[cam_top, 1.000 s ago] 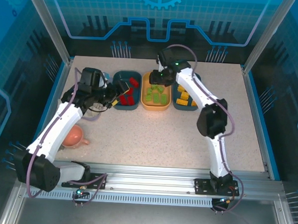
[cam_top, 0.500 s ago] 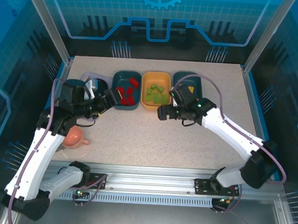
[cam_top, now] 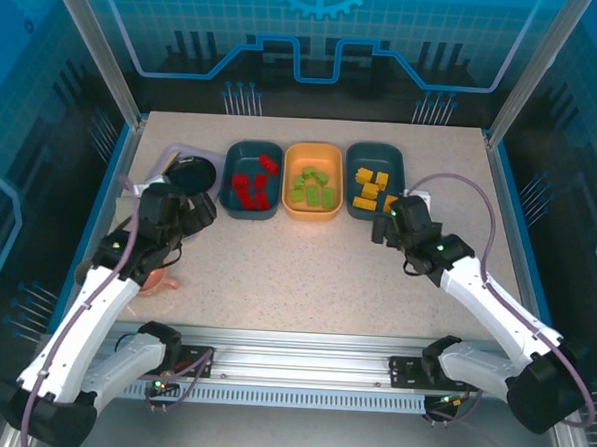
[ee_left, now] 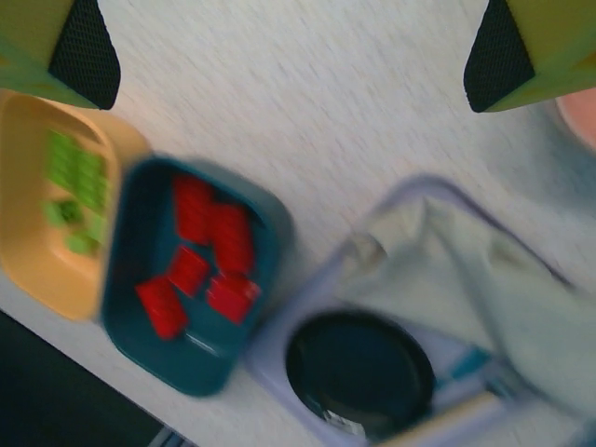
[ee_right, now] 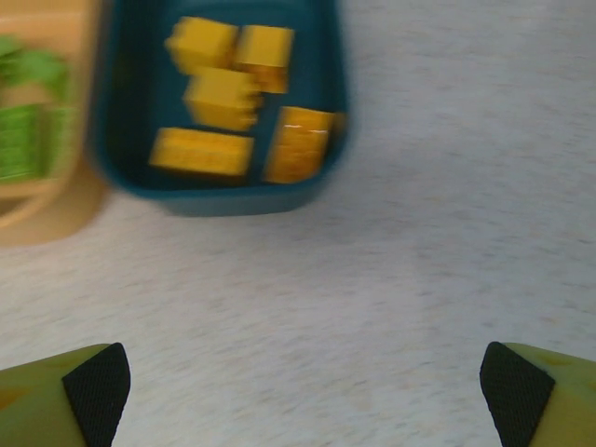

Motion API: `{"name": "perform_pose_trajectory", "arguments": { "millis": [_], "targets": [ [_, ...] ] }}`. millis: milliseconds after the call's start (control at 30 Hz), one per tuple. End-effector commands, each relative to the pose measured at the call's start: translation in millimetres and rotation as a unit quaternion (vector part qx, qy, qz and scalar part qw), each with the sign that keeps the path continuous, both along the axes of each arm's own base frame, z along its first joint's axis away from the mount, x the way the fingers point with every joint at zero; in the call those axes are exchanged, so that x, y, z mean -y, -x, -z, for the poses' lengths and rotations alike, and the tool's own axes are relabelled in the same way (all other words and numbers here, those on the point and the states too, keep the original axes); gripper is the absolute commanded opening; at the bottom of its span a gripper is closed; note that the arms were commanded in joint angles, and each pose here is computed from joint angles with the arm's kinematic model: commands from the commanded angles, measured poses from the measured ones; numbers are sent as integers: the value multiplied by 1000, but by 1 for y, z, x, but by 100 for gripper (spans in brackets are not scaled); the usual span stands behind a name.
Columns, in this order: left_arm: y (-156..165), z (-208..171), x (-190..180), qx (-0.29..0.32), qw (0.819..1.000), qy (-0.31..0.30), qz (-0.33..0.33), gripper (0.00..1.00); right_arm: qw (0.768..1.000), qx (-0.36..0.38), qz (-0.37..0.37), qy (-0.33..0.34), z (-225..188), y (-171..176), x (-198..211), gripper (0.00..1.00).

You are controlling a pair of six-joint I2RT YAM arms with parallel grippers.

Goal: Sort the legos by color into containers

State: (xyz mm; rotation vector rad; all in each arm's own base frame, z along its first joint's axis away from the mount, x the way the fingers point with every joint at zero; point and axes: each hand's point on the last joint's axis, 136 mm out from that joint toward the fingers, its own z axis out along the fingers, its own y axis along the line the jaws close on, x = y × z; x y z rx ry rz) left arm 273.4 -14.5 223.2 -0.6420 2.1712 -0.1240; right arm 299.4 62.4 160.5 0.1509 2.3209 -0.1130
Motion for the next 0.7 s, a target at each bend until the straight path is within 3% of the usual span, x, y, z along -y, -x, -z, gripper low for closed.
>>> {"name": "perform_pose_trajectory", "arguments": {
  "millis": [0,67,133,300,533,667],
  "targets": [
    [-35,5,-27,41,983,-177,3,99,991,109,16,78,-17,-26,25,100],
    [-46,24,-27,17,977,-208,29,99,987,111,-12,119,-3,-36,28,100],
    [-54,38,-29,6,981,-190,26,99,988,98,-31,119,13,-43,29,100],
    [-82,75,-24,22,982,-179,48,99,986,127,-40,102,37,-62,32,100],
    [-123,107,-22,43,979,-181,86,99,974,163,-116,105,44,-97,21,100],
    [-133,121,-23,56,976,-183,106,99,979,172,-99,43,58,-99,40,100]
  ]
}}
